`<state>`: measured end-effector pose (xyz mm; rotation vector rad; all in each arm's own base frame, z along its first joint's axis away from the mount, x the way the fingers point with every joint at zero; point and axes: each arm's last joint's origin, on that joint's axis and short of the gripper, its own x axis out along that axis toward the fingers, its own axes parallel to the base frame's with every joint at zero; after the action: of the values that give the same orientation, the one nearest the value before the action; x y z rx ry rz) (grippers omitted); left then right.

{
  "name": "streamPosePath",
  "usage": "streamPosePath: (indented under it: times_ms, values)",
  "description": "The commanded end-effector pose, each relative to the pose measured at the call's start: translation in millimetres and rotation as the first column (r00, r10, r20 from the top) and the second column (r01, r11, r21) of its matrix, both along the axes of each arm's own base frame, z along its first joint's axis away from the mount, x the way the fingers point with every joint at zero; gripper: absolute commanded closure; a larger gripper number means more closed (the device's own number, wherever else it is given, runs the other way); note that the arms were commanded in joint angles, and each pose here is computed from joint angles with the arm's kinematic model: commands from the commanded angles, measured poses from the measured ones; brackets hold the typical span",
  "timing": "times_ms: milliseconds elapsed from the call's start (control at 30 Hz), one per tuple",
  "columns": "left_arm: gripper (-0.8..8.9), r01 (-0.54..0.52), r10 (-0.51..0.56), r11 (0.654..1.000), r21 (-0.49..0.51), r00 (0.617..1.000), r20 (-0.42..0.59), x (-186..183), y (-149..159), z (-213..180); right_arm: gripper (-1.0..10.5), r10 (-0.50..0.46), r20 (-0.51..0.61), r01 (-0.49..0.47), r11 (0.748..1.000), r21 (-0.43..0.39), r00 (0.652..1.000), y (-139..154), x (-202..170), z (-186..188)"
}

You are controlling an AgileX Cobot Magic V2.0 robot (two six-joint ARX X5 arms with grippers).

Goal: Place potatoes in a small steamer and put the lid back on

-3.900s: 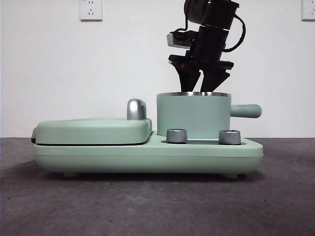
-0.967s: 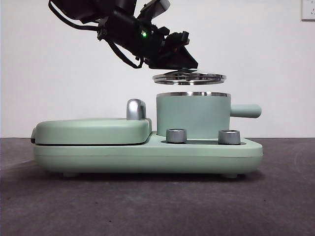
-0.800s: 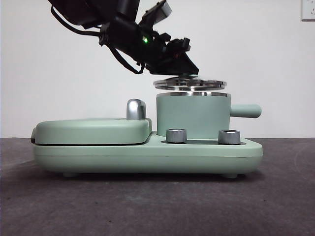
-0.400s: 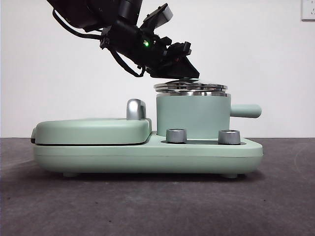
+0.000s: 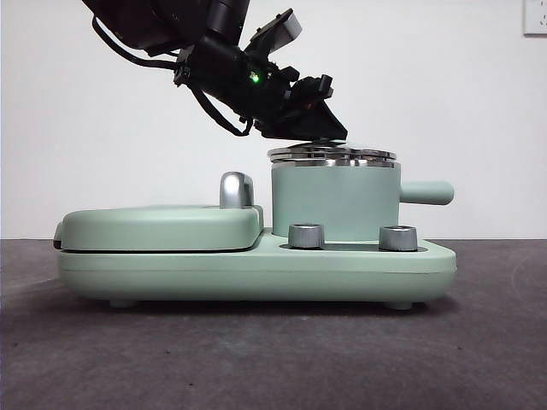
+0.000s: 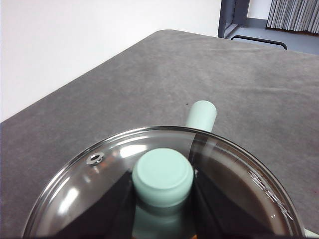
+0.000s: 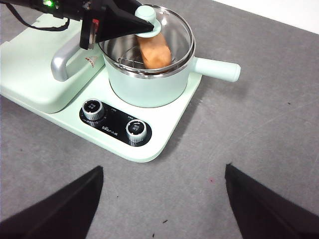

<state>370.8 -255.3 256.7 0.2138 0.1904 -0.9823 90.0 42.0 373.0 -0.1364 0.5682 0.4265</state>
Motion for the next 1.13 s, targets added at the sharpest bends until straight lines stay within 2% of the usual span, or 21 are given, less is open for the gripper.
streamPosePath:
  times_ms: [33, 867, 1133]
  values:
    - [8.00, 0.026, -0.025, 1.000, -0.016, 0.999, 0.043, 3.6, -9.8, 1.6, 5.7, -0.003, 0.008, 0.003, 1.000, 0.012, 1.000, 1.0, 1.2, 2.8]
    - [8.00, 0.034, -0.031, 0.999, -0.038, 0.997, 0.075, 5.1, -13.0, 0.7, 5.7, -0.013, -0.019, 0.014, 1.000, 0.016, 1.000, 0.5, 0.1, 1.0]
    - [7.99, 0.055, -0.049, 0.995, -0.082, 0.996, 0.077, 4.9, -14.0, 4.3, 5.7, -0.016, -0.021, 0.016, 1.000, 0.015, 1.000, 0.4, 0.0, 0.9]
